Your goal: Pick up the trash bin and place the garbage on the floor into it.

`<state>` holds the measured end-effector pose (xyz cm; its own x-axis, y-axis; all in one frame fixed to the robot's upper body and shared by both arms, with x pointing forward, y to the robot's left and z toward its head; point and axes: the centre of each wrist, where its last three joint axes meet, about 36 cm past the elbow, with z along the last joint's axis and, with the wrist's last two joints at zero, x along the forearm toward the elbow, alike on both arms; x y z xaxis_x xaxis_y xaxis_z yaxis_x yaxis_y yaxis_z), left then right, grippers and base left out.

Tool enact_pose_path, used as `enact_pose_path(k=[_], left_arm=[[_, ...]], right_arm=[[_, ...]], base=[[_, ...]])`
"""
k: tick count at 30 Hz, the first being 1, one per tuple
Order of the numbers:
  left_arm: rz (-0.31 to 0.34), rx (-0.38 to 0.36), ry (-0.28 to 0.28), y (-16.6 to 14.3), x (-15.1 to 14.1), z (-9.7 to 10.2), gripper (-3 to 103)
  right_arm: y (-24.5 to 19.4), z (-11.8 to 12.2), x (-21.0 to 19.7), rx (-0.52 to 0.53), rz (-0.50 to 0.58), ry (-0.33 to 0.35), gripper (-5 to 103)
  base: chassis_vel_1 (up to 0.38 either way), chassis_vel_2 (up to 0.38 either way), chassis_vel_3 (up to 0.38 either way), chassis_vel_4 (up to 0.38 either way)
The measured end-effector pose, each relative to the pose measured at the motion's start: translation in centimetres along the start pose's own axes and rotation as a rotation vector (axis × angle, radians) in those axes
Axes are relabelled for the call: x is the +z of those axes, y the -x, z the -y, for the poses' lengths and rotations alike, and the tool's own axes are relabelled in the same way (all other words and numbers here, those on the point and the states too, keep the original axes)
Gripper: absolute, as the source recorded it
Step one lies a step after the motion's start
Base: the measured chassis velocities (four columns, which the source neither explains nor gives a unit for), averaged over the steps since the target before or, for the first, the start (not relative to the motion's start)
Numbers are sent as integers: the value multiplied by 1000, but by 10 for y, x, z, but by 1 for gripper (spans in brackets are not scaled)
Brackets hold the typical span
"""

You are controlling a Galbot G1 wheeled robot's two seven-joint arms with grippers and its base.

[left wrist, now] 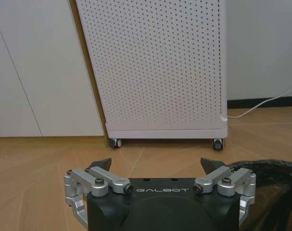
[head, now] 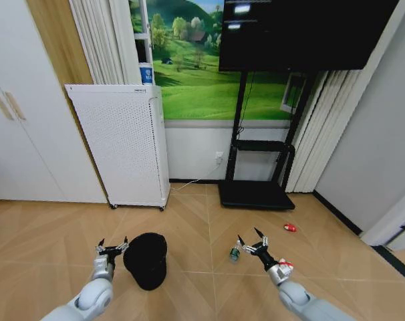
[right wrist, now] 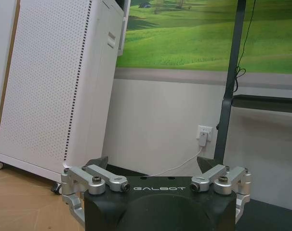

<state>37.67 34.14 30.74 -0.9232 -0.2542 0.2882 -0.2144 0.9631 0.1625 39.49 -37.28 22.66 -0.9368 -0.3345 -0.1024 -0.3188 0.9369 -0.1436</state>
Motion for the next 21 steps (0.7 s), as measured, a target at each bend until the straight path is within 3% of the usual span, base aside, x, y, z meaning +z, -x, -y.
enact_pose_path(k=[5,13,21], left_arm=[[-19,16,11,2,15,8,100],[-58,33,-32,7,19,25,100],[-124,35,-51,-19,40,30,100]], right_arm=[[-5,-3,1,1,-3,3,100],[-12,-3,3,17,-8,11,100],[-15,-2,5,25,-9,7,100]], base=[[0,0,0,0],[0,0,0,0],[0,0,0,0]])
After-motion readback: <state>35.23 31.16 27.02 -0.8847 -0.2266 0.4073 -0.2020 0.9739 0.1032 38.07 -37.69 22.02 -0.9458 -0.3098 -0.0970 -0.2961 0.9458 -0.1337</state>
